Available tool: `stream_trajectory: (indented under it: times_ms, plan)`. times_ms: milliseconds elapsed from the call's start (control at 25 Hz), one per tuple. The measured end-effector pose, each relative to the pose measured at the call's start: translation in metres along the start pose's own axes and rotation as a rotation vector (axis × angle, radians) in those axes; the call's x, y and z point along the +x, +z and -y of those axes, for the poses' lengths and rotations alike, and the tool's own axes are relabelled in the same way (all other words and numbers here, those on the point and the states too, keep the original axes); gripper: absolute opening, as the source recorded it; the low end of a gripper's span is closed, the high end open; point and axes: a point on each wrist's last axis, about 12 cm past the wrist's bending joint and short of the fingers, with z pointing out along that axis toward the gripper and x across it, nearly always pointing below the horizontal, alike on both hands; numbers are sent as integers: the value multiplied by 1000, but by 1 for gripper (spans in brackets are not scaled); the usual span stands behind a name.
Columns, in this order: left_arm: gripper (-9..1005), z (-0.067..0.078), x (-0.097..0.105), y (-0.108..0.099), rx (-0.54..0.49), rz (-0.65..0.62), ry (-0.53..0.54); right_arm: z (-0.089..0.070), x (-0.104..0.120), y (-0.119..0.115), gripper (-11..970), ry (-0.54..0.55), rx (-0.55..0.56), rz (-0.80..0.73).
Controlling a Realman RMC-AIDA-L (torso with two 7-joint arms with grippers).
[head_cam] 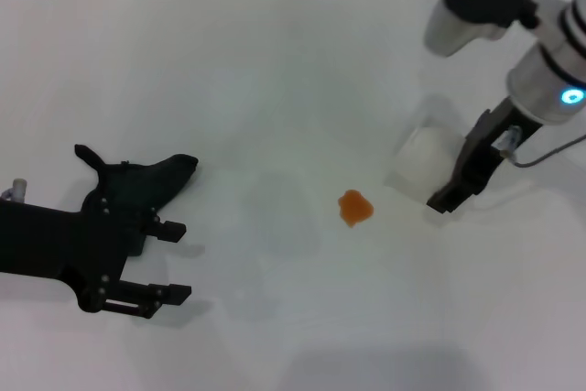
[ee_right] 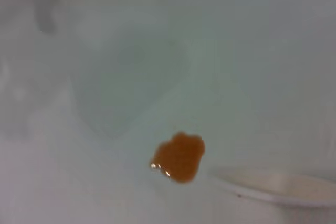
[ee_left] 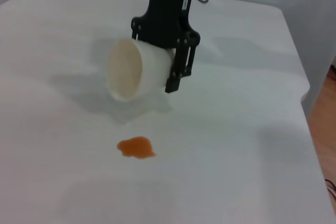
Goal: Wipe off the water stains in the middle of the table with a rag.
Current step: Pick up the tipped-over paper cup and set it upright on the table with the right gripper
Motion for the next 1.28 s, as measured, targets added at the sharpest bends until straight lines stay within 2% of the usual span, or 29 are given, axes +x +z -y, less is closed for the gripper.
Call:
stream_trajectory:
  times_ms: [200, 360, 480, 720, 1000, 1280]
  plan:
    - [721, 0, 0, -1, -2, 5, 2, -1, 29, -2, 634, -52, -68, 243]
    - [721, -1, -1, -1, -1, 5, 4, -2, 62, 11, 629, -107, -76, 508]
    - [720, -1, -2, -1, 1, 4, 5, -3, 82, 26, 627, -127, -61, 645]
    - [719, -3, -4, -2, 0, 0, 12, -2, 102, 49, 624, -151, -35, 833]
    - [718, 0, -4, -3, -8, -3, 21, -4, 118, 65, 622, -156, 98, 1055]
    - [717, 0, -4, -3, -7, 0, 21, -7, 126, 83, 620, -156, 214, 1105]
